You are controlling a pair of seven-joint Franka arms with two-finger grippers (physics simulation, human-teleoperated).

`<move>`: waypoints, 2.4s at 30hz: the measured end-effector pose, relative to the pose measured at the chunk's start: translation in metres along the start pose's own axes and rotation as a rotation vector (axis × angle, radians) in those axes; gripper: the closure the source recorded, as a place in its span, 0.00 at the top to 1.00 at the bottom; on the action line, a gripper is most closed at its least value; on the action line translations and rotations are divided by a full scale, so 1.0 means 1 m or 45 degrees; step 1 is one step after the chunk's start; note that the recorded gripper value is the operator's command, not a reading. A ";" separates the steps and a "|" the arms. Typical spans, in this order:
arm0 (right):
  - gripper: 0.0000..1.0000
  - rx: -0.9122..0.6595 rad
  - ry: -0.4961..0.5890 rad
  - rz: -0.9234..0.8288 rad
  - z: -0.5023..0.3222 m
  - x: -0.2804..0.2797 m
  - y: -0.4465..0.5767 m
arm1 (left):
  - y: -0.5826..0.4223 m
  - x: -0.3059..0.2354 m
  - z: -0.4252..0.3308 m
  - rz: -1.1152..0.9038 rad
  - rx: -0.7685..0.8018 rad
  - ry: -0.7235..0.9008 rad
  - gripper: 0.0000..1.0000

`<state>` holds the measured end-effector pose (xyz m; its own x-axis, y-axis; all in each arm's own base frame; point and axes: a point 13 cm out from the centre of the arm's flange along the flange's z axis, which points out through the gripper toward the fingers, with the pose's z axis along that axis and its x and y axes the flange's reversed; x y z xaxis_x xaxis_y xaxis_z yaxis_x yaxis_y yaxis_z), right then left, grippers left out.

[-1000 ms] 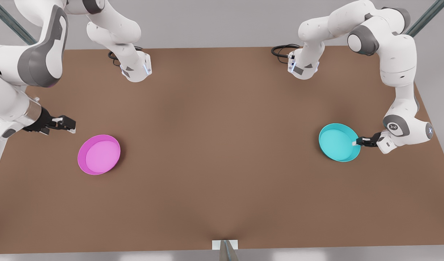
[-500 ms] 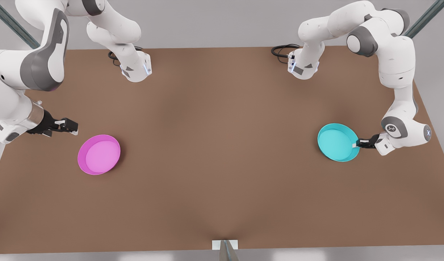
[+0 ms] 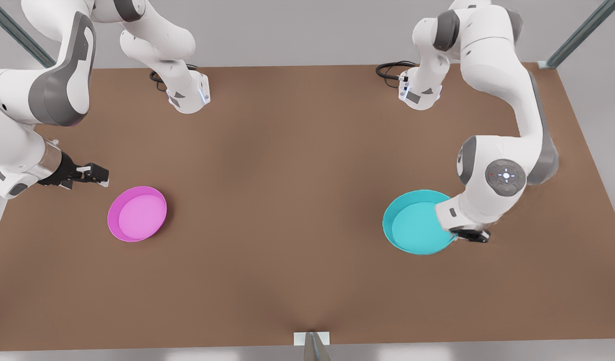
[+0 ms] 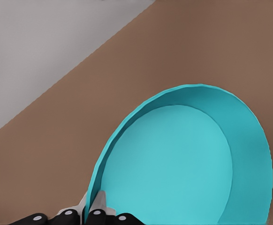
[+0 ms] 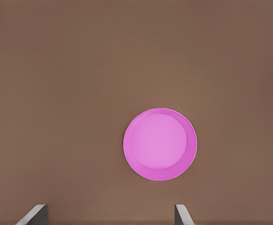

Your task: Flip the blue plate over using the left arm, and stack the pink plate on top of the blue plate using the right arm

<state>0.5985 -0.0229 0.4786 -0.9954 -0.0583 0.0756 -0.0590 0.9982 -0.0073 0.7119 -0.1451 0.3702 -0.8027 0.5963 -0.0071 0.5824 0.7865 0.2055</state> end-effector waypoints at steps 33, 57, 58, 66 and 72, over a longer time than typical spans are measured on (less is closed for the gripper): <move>1.00 -0.006 0.014 -0.007 0.006 -0.001 0.002 | -0.386 -0.047 0.107 -0.647 -1.717 -1.074 0.21; 1.00 -0.329 0.143 0.363 0.362 0.036 -0.138 | -0.596 0.062 0.130 -1.253 -1.077 -0.860 0.65; 1.00 -0.336 0.111 0.364 0.362 0.033 -0.145 | -0.605 0.056 0.093 -1.338 -0.969 -0.782 0.65; 1.00 -0.370 0.055 0.285 0.392 0.053 -0.171 | -0.015 0.120 -0.132 -2.433 -0.167 0.428 1.00; 1.00 -0.378 0.034 0.203 0.425 0.057 -0.170 | 0.045 0.203 -0.097 -2.106 0.119 0.581 1.00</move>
<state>0.5201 -0.2005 0.0607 -0.9878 0.0953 0.1231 0.1257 0.9549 0.2690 0.5625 -0.0042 0.4731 -0.4711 -0.8733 0.1245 -0.8466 0.4872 0.2142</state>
